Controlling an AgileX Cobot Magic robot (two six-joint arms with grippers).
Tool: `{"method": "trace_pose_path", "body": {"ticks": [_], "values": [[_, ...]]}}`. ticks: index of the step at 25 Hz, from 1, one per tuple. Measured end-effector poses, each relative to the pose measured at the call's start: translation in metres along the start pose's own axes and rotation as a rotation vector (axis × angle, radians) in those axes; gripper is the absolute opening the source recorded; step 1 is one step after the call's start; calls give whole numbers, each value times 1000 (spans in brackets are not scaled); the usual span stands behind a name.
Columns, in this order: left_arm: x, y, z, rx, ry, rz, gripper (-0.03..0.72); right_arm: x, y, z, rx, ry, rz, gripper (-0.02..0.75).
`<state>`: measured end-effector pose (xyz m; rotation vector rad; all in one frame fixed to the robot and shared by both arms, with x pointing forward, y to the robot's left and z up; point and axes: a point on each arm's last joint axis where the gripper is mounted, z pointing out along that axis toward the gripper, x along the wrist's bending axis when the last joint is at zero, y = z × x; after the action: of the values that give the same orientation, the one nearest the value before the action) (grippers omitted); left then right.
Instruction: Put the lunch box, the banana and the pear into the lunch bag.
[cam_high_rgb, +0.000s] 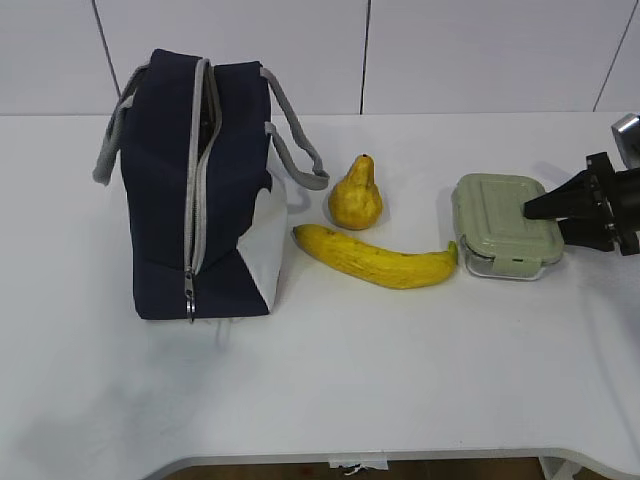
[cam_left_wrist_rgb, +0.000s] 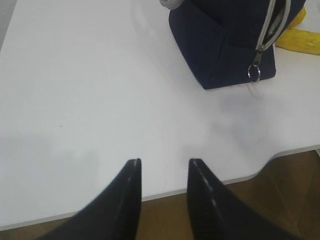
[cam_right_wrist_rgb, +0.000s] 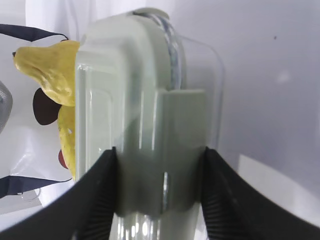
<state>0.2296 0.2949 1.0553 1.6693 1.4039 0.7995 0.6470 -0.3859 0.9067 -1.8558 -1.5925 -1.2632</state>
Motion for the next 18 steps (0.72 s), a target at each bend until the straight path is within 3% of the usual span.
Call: {"method": "trace_pose_path", "body": {"ticks": [11, 18], "values": [[0, 0, 0, 0, -2, -1, 240, 2, 0, -2, 3, -7, 168, 358], [0, 0, 0, 0, -2, -1, 240, 23, 2, -19, 7, -87, 142, 356]]}}
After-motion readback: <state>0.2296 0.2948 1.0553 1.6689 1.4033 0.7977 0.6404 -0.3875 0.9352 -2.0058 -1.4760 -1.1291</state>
